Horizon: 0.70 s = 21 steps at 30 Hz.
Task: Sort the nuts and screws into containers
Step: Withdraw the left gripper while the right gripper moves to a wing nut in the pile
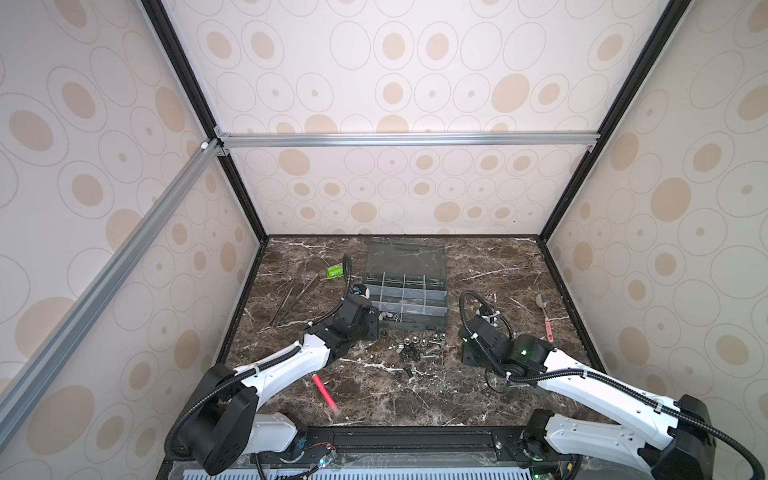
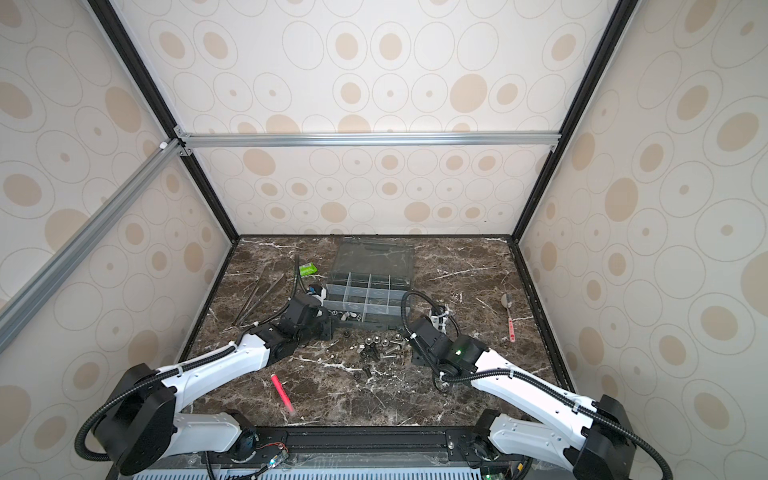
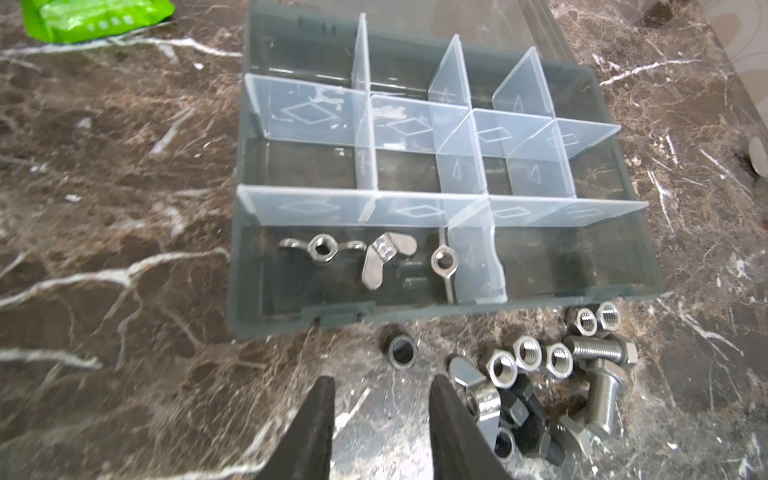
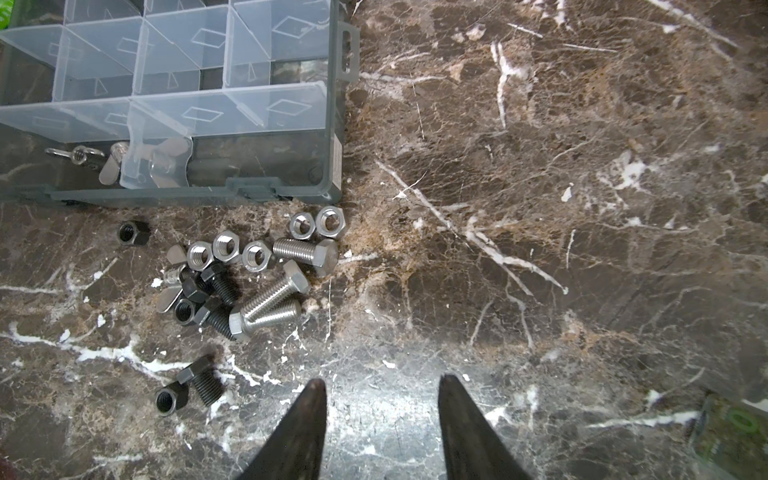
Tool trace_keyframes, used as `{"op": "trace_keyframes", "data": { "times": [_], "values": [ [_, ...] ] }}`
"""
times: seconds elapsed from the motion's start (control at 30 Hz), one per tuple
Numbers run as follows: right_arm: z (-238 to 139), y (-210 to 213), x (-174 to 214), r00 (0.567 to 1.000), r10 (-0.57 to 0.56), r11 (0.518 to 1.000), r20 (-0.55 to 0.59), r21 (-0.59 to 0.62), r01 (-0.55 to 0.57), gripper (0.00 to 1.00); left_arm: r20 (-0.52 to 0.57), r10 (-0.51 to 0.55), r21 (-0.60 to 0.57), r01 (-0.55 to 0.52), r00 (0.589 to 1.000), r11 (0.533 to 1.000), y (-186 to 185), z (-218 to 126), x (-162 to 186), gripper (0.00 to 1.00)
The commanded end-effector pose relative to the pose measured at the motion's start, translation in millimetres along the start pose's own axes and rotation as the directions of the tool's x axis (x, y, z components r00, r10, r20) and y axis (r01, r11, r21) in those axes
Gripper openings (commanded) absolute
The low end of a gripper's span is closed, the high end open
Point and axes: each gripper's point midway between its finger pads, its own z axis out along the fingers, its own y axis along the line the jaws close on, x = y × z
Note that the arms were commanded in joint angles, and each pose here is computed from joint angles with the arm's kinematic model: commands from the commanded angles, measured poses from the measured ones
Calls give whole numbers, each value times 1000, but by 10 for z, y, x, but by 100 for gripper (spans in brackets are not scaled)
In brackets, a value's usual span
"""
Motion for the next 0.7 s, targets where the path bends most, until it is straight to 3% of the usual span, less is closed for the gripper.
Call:
{"op": "trace_keyframes", "data": {
  "times": [0.0,0.67],
  "values": [
    [73,60,67,999,-27,1000,-33,-7,27,47,48,-55,-28,56,997,998,119,-96,-50,38],
    [393,735,59,984,-128,988,-125,-104,116,47,100,-158,-52,163,982,985,450,-325,233,37]
  ]
}}
